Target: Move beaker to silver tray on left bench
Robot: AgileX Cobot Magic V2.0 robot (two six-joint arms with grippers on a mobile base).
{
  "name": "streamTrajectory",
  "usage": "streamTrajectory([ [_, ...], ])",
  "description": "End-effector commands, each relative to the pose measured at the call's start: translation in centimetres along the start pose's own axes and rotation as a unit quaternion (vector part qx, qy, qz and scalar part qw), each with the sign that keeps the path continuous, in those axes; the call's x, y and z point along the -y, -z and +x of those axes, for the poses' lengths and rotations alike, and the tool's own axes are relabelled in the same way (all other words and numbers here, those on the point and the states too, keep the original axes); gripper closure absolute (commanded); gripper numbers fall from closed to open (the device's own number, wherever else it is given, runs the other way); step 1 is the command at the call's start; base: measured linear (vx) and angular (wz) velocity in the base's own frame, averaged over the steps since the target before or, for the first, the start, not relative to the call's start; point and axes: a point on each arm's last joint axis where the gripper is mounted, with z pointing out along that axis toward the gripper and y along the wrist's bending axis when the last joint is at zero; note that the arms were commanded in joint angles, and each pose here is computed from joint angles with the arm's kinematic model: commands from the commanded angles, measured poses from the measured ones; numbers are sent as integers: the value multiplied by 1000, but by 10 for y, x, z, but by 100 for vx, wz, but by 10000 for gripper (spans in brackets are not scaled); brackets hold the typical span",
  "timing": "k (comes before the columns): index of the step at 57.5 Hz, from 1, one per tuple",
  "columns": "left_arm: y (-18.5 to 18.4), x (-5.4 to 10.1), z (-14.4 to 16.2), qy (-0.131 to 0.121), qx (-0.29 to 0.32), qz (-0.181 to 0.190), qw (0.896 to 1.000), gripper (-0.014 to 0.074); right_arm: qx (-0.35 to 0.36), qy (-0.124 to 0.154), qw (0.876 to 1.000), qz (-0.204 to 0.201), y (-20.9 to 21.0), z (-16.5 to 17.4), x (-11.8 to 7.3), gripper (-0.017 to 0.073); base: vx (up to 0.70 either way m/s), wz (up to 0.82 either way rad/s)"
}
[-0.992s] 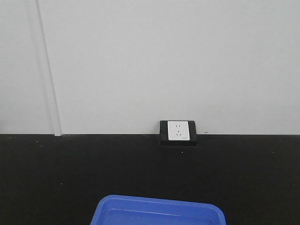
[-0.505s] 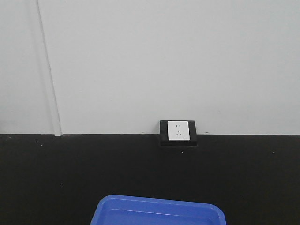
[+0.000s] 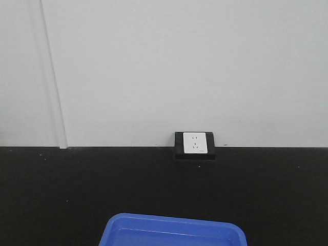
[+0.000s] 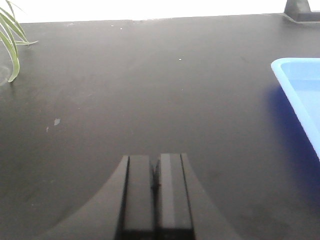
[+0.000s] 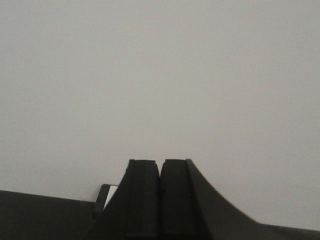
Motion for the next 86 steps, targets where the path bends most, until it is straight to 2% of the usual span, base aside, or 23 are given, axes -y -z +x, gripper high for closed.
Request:
streamTrajectory([
  [1, -2, 1, 1, 1, 33, 4, 999, 592, 28, 8, 1000, 2, -17, -11, 2, 570, 0, 0],
  [14, -2, 1, 1, 1, 33, 4, 999, 592, -6, 6, 1000, -1, -33, 3, 1, 549, 0, 0],
  [22, -2, 1, 1, 1, 33, 4, 999, 592, -8, 6, 1000, -1, -33, 3, 1, 477, 0, 0],
  [29, -2, 1, 1, 1, 33, 4, 999, 592, -30, 3, 1000, -1, -33, 7, 1, 340, 0, 0],
  [42, -2, 1, 1, 1, 33, 4, 999, 592, -42, -2, 999, -1, -33, 9, 1, -37, 0, 0],
  [49, -2, 1, 1, 1, 33, 4, 999, 592, -33, -11, 999, 1, -33, 8, 1, -167, 0, 0],
  [56, -2, 1, 1, 1, 33, 4, 999, 592, -23, -75, 997, 5, -35, 7, 1, -164, 0, 0],
  [59, -2, 1, 1, 1, 33, 4, 999, 592, -27, -85, 996, 5, -37, 9, 1, -158, 0, 0],
  [65, -2, 1, 1, 1, 33, 4, 999, 592, -69, -86, 994, -3, -47, 22, -3, -134, 0, 0],
  [69, -2, 1, 1, 1, 33, 4, 999, 592, -116, -76, 990, -24, -54, 36, -12, -109, 0, 0],
  [77, -2, 1, 1, 1, 33, 4, 999, 592, -209, -36, 972, -99, -64, 63, -46, -46, 0, 0],
  [80, -2, 1, 1, 1, 33, 4, 999, 592, -229, -21, 965, -125, -65, 70, -58, -19, 0, 0],
  [86, -2, 1, 1, 1, 33, 4, 999, 592, -255, -7, 953, -166, -66, 80, -78, 30, 0, 0],
])
